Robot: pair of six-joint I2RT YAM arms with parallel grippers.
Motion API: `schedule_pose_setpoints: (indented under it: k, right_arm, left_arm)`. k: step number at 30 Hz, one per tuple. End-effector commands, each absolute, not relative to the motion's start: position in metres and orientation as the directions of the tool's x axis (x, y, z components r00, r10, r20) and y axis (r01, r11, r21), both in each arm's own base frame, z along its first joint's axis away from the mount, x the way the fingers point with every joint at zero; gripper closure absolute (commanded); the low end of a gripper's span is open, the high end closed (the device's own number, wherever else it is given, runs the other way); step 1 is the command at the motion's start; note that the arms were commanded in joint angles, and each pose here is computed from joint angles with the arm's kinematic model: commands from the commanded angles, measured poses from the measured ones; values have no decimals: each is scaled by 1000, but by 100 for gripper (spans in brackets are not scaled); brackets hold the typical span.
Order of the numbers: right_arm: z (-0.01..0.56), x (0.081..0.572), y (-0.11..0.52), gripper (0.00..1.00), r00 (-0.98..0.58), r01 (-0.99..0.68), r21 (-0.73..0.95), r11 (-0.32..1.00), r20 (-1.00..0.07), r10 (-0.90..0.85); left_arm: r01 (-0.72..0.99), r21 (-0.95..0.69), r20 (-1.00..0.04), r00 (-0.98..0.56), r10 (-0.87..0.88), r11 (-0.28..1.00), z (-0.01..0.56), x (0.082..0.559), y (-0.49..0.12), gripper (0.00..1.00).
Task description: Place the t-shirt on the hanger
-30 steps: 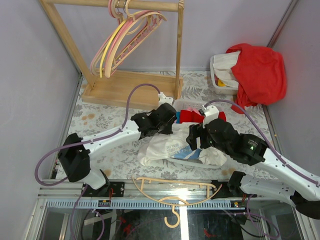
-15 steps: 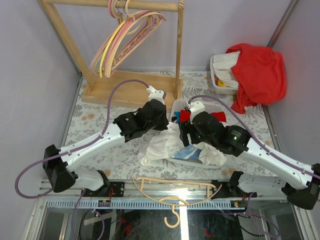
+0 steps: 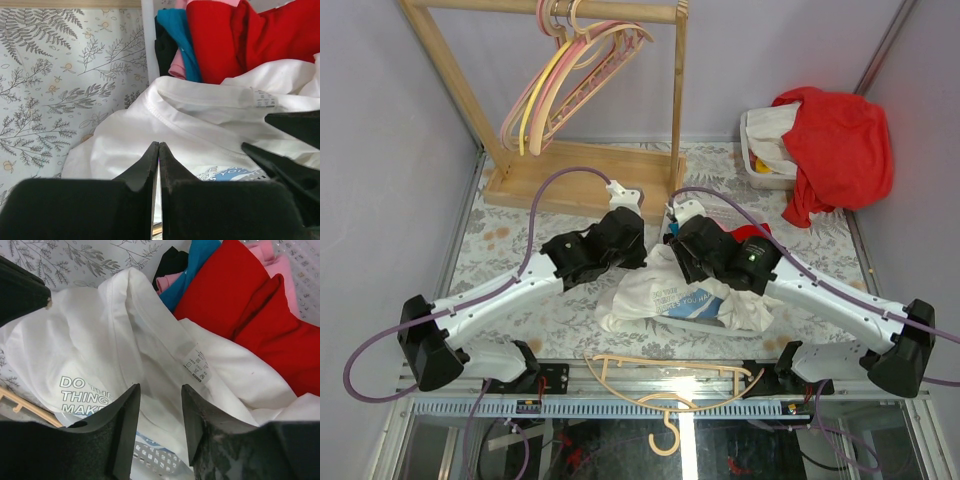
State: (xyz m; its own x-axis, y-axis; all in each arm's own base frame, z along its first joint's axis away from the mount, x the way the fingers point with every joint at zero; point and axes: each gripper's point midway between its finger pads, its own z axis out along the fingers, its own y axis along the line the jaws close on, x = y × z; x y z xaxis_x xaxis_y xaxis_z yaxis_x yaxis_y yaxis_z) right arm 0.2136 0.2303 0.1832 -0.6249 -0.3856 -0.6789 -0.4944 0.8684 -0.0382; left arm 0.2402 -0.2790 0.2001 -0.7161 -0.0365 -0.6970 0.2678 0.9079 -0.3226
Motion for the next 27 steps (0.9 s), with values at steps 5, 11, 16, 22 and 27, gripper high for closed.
schedule_pose_setpoints:
  k: [5, 11, 16, 22, 27]
  right_arm:
    - [185, 186, 236, 66, -617, -606, 69, 793, -671, -412]
    - [181, 173, 233, 79, -627, -629, 102, 771, -653, -425]
    - [192, 165, 235, 93, -618, -642, 152, 752, -683, -390]
    - [191, 145, 239, 100, -634, -669, 247, 702, -681, -365]
    - [188, 146, 236, 100, -636, -658, 247, 711, -688, -350]
  left_arm:
    - [286, -340, -705, -708, -42, 896, 203, 238, -281, 100]
    - [314, -367, -697, -716, -35, 876, 206, 236, -291, 100]
    - [317, -383, -691, -721, -42, 867, 208, 235, -294, 100]
    - [330, -421, -677, -734, -51, 845, 211, 229, -300, 96]
    - [335, -431, -670, -741, -48, 838, 209, 226, -306, 95]
